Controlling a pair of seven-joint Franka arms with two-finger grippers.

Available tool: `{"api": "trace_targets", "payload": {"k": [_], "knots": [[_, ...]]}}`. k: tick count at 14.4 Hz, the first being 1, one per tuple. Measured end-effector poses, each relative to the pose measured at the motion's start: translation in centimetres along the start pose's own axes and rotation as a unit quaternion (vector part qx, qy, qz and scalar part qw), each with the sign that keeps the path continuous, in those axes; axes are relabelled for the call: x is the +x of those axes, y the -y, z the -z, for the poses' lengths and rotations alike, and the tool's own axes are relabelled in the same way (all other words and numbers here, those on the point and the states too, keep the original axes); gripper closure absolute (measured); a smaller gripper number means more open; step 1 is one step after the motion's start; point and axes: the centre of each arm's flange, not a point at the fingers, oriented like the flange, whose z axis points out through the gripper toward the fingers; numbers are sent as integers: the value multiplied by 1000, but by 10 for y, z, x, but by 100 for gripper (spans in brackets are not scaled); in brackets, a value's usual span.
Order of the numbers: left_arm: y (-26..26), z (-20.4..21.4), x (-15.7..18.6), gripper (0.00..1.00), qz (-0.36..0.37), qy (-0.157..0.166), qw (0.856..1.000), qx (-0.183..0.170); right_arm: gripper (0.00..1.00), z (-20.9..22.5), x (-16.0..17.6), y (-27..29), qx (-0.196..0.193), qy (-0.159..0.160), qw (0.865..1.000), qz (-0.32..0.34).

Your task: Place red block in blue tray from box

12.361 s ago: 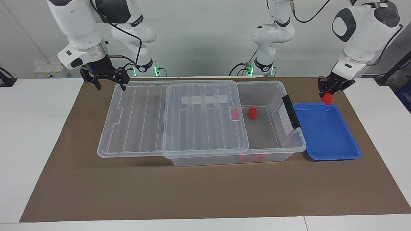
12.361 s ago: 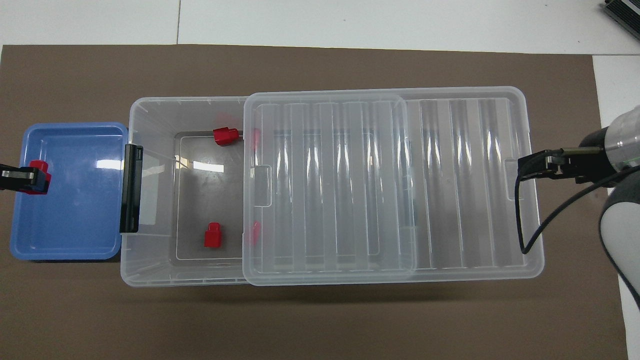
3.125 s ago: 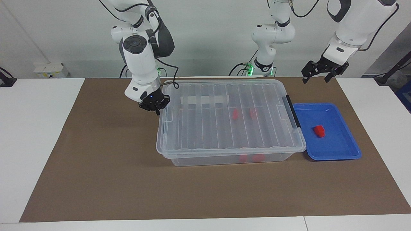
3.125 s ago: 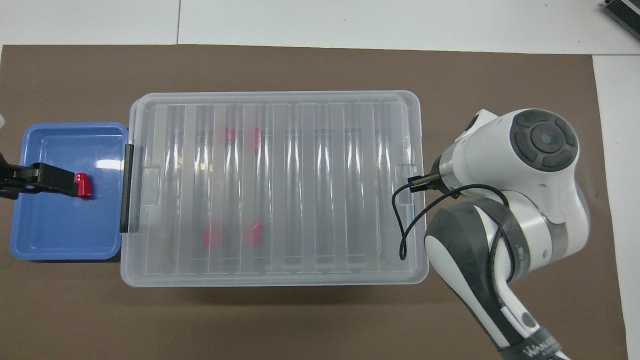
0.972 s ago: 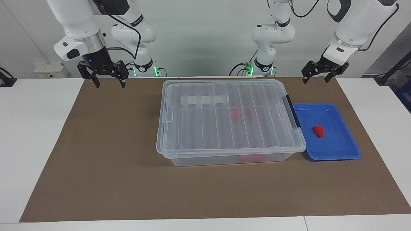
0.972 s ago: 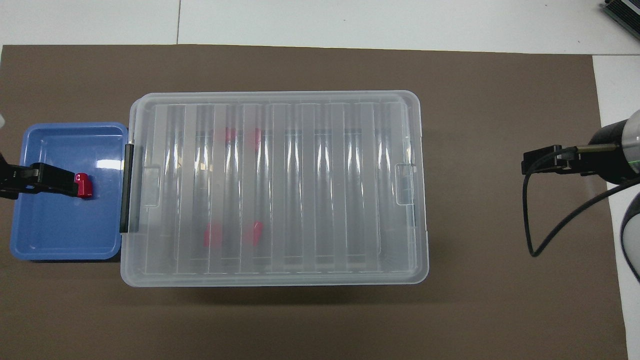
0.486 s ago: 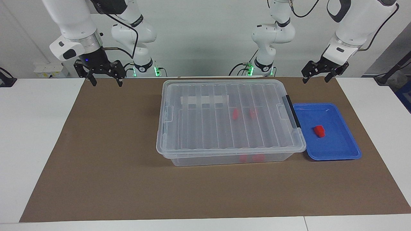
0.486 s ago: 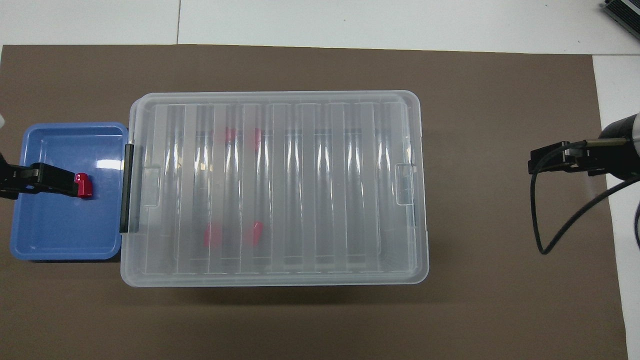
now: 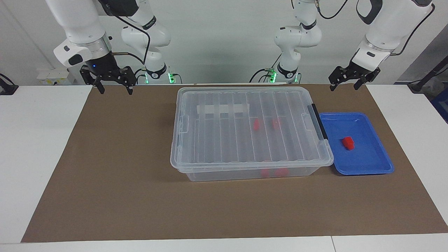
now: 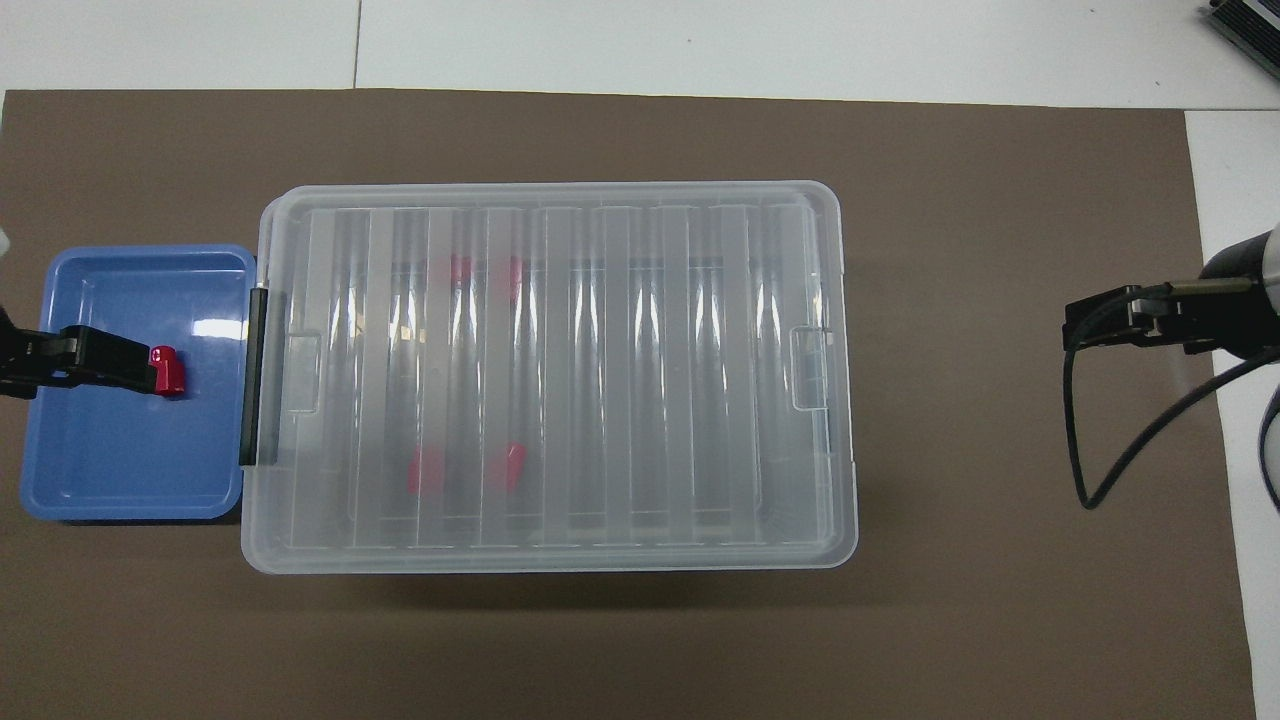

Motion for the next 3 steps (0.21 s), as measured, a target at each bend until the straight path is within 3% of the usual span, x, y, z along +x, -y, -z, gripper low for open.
{"api": "trace_targets", "payload": {"k": [3], "knots": [[0,0,0,0,0,0,1000,0,0,-1,0,0,0,1,1000,0]]}}
